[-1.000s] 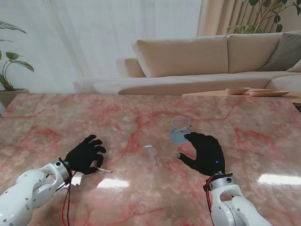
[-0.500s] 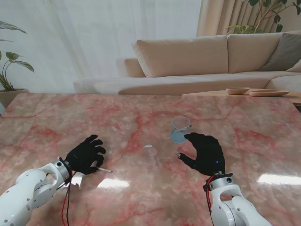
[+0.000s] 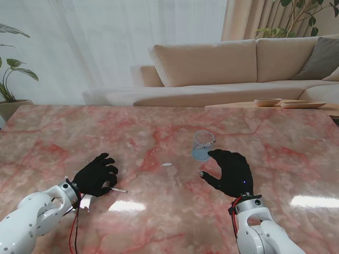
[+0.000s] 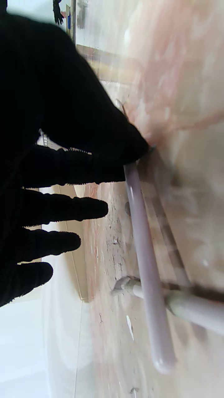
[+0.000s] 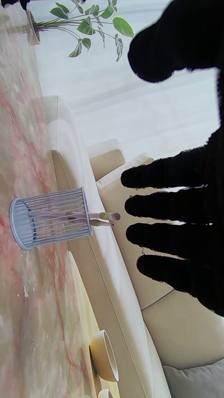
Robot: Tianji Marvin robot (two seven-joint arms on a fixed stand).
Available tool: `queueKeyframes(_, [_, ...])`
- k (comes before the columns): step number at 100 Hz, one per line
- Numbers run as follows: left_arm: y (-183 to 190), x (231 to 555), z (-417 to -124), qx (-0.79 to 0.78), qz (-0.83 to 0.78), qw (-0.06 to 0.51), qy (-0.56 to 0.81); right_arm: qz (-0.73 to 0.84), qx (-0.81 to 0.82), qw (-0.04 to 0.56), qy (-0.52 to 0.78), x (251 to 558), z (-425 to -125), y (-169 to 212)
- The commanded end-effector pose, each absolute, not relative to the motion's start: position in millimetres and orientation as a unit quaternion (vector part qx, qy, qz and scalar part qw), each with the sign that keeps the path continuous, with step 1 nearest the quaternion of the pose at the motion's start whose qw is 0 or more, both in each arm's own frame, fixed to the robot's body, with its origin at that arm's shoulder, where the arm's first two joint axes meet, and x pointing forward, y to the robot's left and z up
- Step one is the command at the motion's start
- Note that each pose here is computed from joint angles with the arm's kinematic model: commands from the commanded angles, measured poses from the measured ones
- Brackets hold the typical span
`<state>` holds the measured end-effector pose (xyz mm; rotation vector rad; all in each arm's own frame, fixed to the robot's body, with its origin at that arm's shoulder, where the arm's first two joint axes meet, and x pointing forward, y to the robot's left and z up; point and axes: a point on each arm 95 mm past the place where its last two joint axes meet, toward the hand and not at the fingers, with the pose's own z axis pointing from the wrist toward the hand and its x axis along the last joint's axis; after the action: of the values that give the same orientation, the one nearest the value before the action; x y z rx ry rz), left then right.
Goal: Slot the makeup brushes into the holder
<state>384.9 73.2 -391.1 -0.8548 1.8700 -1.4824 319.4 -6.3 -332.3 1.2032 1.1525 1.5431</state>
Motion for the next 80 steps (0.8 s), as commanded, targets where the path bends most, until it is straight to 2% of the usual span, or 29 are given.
queueKeyframes(1, [76.5,367.9,-418.2,-0.345,-0.538,0.282,0.716,0.611,0.489,0.417,0.463,317.6,-336.6,-5.6])
queueKeyframes(26, [75.5,367.2,-412.4,-0.354,-0.557,0.287,0.694,0.611,0.488,0.417,0.463,318.2,-336.2,-4.7])
queueKeyframes(80, [56.1,377.9,-363.6,-0.396,-0.644,0.291,0.586,0.614,0.486,0.42,0.46,321.7,-335.9,-3.1])
